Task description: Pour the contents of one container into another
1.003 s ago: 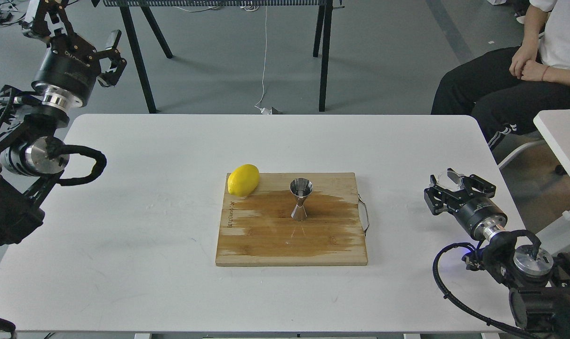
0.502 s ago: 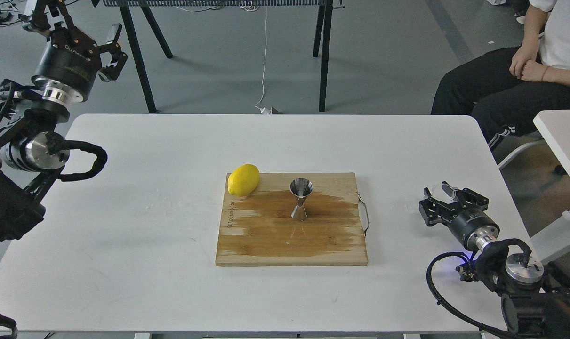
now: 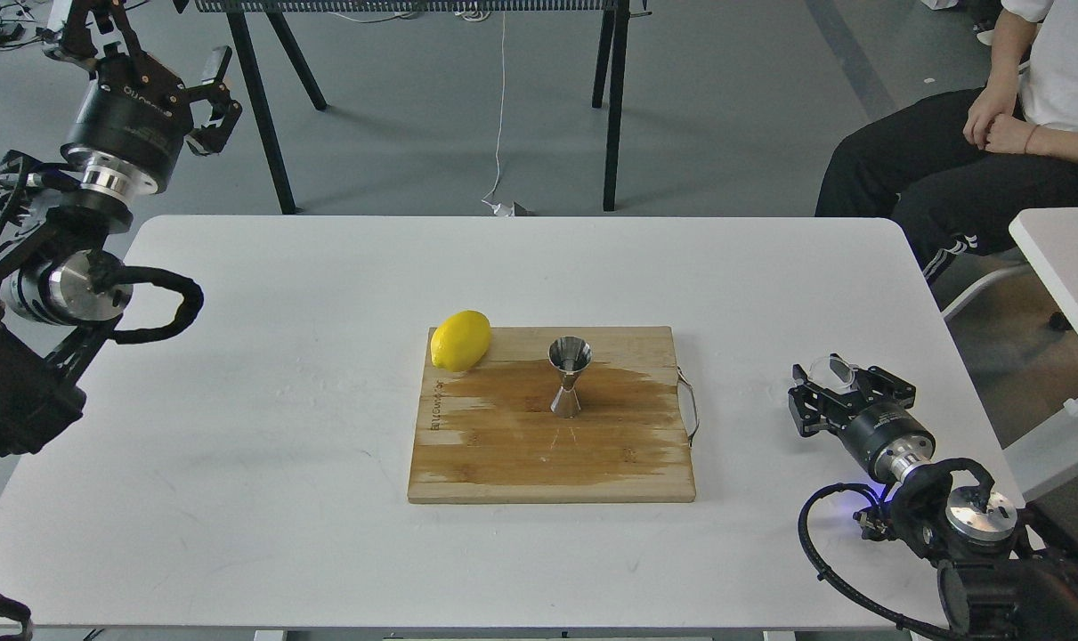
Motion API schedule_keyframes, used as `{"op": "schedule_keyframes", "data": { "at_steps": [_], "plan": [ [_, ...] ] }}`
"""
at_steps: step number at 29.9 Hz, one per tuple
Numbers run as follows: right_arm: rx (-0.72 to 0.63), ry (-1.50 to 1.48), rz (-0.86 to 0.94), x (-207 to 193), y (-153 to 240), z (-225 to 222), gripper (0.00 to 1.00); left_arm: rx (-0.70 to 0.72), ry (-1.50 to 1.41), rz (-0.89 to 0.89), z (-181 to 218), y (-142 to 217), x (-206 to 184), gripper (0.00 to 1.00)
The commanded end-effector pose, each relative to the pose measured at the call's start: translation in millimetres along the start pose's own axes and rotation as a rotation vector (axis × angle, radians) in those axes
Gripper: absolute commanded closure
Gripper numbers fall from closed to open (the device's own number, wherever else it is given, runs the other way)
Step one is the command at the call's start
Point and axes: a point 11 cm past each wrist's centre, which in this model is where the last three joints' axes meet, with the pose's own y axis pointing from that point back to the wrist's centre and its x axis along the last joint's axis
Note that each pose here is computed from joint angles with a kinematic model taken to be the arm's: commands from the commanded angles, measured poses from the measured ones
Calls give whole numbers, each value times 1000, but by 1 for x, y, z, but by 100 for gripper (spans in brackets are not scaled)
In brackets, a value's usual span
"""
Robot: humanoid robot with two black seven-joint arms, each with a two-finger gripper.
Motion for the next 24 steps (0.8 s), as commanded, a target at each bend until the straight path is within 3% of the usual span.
{"op": "schedule_keyframes", "data": {
  "at_steps": [1, 7, 12, 17, 18, 19, 20, 24],
  "plan": [
    [-4, 4, 3, 1, 0, 1, 59, -1, -1, -2, 0, 0, 0, 0],
    [-3, 3, 11, 5, 2, 2, 47, 0, -5, -3, 1, 0, 0, 0],
    [-3, 3, 12, 5, 2, 2, 46, 0, -5, -3, 1, 0, 0, 0],
    [-1, 4, 10, 5, 2, 1, 31, 1, -5, -3, 1, 0, 1, 0],
    [-1, 4, 10, 5, 2, 1, 24, 0, -5, -4, 1, 0, 0, 0],
    [-2, 3, 6, 4, 2, 1, 8, 0, -5, -4, 1, 0, 0, 0],
    [-8, 6, -1, 2, 2, 3, 2, -4, -5, -6, 3, -1, 0, 0],
    [-10, 25, -48, -4, 3, 0, 2, -10, -5, -9, 6, -4, -2, 0]
  ]
}}
